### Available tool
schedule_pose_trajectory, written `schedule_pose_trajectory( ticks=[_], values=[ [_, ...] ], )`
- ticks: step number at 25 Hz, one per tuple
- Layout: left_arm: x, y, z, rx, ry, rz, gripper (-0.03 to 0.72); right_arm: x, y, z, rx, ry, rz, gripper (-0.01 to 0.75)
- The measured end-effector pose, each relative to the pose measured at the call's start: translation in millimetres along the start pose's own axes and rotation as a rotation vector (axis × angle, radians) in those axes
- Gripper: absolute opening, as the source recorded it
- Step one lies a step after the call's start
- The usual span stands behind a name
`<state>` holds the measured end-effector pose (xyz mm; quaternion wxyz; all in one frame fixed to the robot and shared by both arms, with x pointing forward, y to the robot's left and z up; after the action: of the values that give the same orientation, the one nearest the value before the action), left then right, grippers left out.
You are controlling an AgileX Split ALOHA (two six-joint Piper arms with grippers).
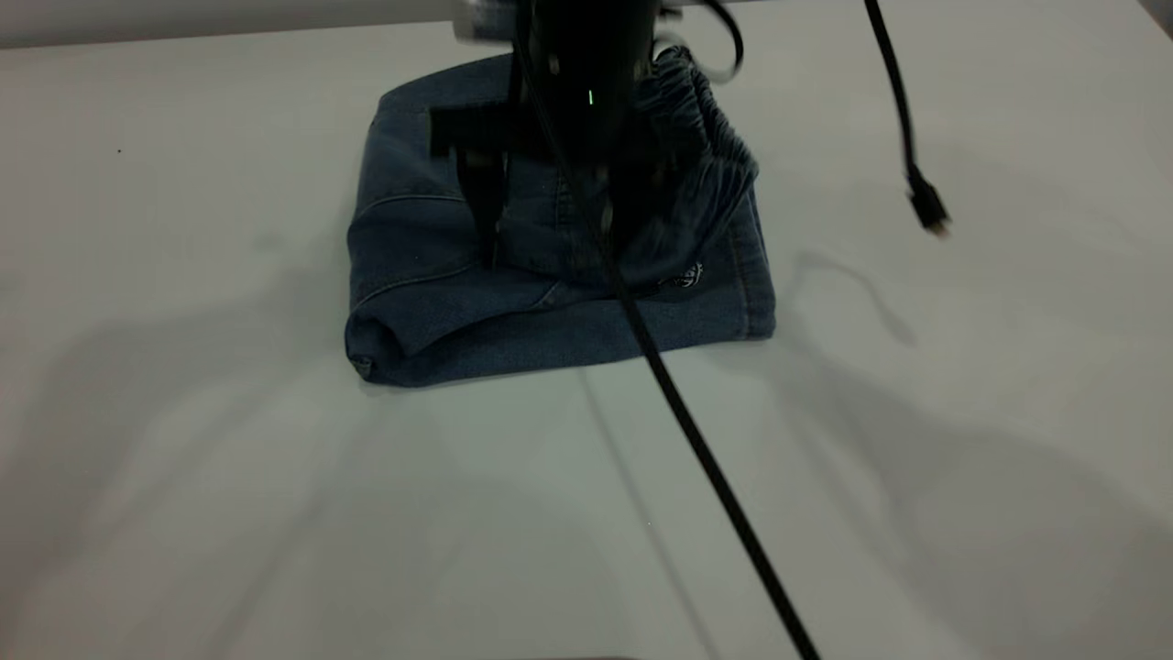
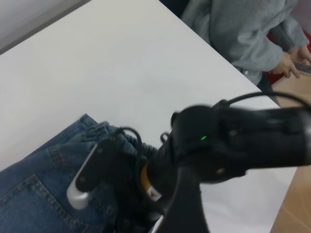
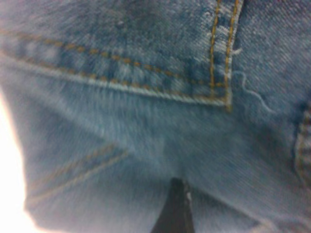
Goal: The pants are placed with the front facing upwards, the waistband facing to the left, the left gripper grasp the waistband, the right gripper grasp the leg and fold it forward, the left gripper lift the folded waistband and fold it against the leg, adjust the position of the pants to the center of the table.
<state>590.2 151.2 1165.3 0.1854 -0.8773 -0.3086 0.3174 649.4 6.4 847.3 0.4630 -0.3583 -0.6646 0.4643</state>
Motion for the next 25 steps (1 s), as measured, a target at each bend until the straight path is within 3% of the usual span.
schedule_pose_trajectory(
  ticks=[3, 9, 11, 17, 25],
  values=[
    [0, 0, 1, 0.005, 0.0, 0.002, 0.57, 9, -47, -14, -0.055, -0.094, 0.038, 0.569],
    [-10, -9, 2, 0.011, 0.018, 0.015, 0.57, 7, -144, -28, -0.184, -0.265, 0.245, 0.568],
    [-19, -21, 0, -0.009, 0.046, 0.007, 0.57, 8, -170, -26, -0.228, -0.281, 0.276, 0.568],
    [-58, -81, 8, -0.05, 0.173, -0.097, 0.57, 29, -239, -2, -0.312, -0.376, 0.197, 0.568],
    [-108, -152, 22, -0.195, 0.235, -0.184, 0.57, 29, -326, 98, -0.365, -0.494, 0.155, 0.568]
  ],
)
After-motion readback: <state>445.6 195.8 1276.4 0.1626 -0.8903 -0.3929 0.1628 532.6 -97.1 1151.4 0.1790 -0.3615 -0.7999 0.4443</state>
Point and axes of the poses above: a point on each arm's last joint axis where the gripper is mounted, y pointing out along that axis toward the gripper, x along the wrist's bending axis when the last joint is at zero, z = x × y, the point moved 4 cm from there along y, pointing out along that axis toward the gripper, and after that the axes turned 10 degrees about -y, right-handed, at the moved point
